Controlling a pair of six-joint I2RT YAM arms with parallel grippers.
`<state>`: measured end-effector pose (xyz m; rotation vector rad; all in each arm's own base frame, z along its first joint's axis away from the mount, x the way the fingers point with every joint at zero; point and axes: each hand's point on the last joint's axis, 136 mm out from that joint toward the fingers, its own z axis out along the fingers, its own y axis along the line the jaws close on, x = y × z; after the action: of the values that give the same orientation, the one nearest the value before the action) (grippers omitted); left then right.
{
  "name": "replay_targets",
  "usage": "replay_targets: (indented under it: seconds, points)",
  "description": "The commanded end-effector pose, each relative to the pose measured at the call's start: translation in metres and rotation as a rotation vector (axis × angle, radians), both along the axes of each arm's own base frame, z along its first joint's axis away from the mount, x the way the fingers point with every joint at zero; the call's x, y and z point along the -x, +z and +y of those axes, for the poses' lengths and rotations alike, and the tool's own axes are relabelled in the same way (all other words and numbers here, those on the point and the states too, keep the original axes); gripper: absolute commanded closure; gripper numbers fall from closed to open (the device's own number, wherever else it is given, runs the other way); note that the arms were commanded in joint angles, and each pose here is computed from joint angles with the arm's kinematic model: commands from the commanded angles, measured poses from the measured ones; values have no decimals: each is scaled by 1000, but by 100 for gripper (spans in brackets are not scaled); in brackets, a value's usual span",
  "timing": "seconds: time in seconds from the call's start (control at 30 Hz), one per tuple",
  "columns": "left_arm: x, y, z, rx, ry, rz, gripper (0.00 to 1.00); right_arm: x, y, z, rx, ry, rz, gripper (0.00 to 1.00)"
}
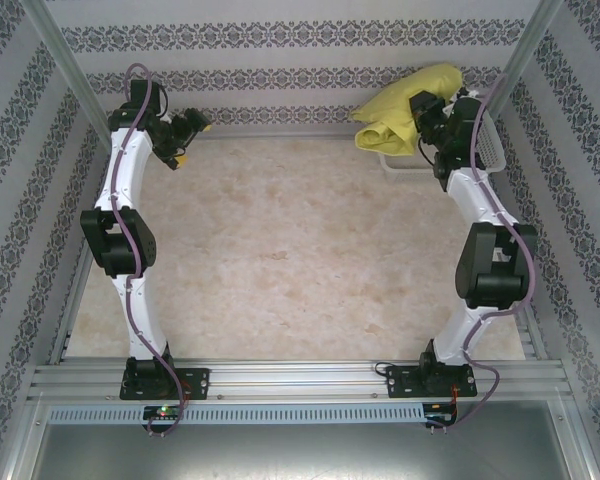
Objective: Roll up the long pants
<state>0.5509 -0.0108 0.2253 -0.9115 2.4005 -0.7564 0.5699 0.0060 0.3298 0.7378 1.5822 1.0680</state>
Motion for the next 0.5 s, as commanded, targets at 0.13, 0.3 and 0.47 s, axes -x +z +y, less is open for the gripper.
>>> replay_targets:
  seconds: [0.13, 0.3, 0.47]
  points:
    - [16, 24, 5, -13, -34, -21, 0, 14, 41, -62, 122, -246, -165, 100]
    - [19, 24, 8, -15, -41, -13, 0, 0, 19, -90, 78, -333, -167, 100]
    - [17, 13, 10, 4, -47, 8, 0, -19, -2, -110, 72, -406, -157, 100]
